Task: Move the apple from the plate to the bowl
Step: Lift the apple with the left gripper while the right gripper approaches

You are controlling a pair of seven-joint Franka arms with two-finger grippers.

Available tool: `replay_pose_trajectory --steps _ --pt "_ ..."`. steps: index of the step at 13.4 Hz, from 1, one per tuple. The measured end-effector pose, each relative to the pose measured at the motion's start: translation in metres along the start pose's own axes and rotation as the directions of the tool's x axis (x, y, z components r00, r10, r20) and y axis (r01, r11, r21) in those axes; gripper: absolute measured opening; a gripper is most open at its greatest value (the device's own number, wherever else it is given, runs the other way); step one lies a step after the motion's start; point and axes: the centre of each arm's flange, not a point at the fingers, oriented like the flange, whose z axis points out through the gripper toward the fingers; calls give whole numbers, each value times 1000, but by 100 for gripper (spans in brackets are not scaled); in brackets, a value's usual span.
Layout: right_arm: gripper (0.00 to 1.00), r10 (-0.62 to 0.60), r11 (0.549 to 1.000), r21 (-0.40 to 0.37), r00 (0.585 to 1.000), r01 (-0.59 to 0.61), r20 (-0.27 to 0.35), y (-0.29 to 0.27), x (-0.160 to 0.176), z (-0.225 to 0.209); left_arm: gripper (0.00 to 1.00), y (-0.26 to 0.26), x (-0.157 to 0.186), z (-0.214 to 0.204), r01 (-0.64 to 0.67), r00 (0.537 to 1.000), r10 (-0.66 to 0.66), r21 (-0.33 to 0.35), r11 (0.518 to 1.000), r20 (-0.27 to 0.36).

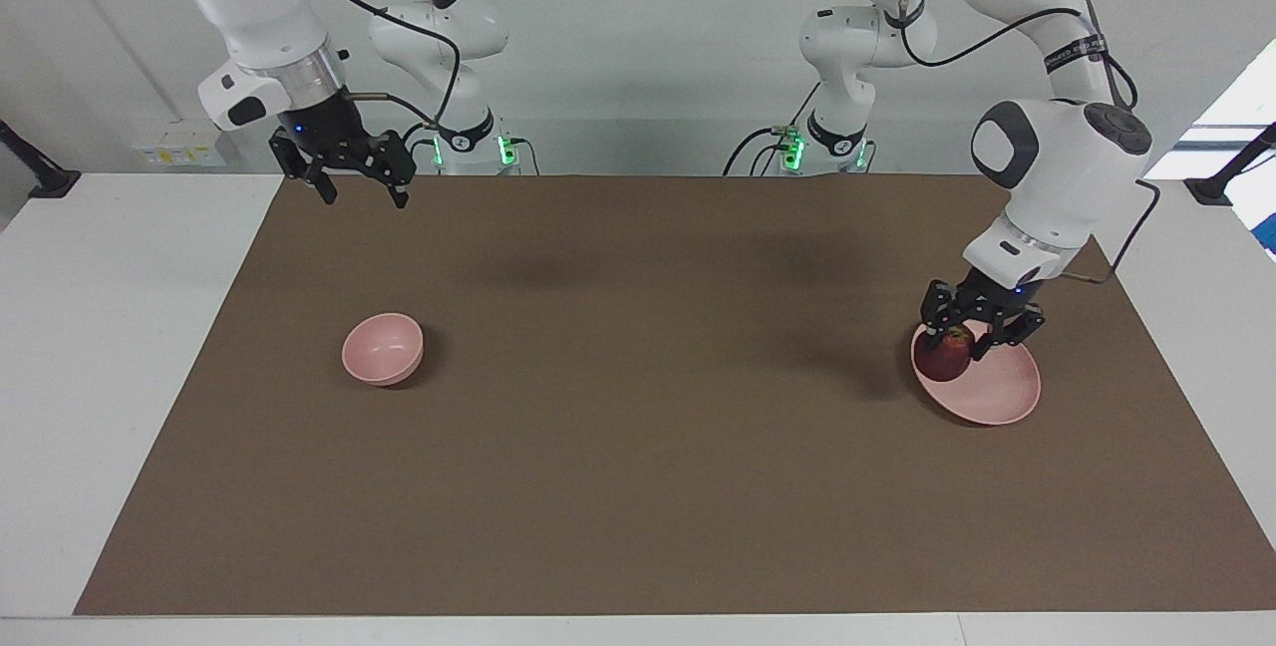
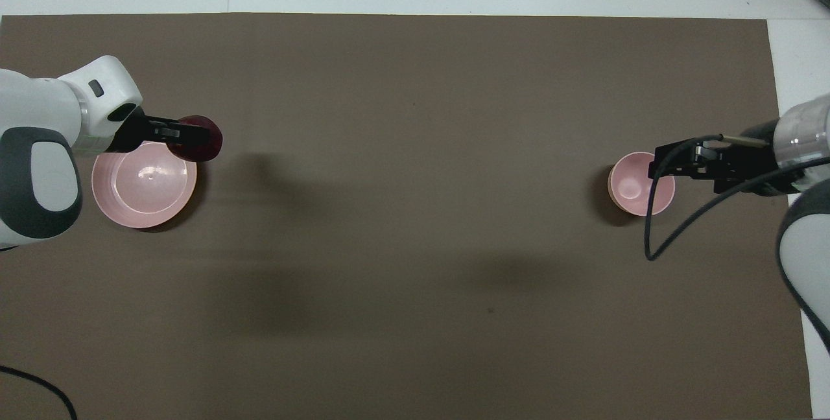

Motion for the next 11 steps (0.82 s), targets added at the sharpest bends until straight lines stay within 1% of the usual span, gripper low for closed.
replay_pose_trajectory --steps 2,3,4,6,7,8,11 --pt "100 95 994 52 995 -97 43 -15 6 21 65 30 3 8 44 999 -46 -95 994 -13" --pt "100 165 981 91 984 -171 74 -24 7 29 65 47 4 12 63 998 -65 -139 988 -12" --pt "100 246 957 132 963 -259 107 -35 8 36 65 64 4 16 83 996 -87 -188 979 -11" --pt "100 393 890 183 906 -418 158 -53 12 46 65 97 5 23 121 992 -127 -284 951 -2" --pt "100 445 855 206 877 -477 183 -63 14 52 65 113 4 26 136 990 -142 -322 937 7" --pt "100 500 809 230 839 -541 214 -71 17 58 65 129 3 28 150 988 -154 -360 921 17" --pt "100 642 631 286 692 -721 330 -87 27 67 65 170 0 32 190 981 -190 -459 868 47"
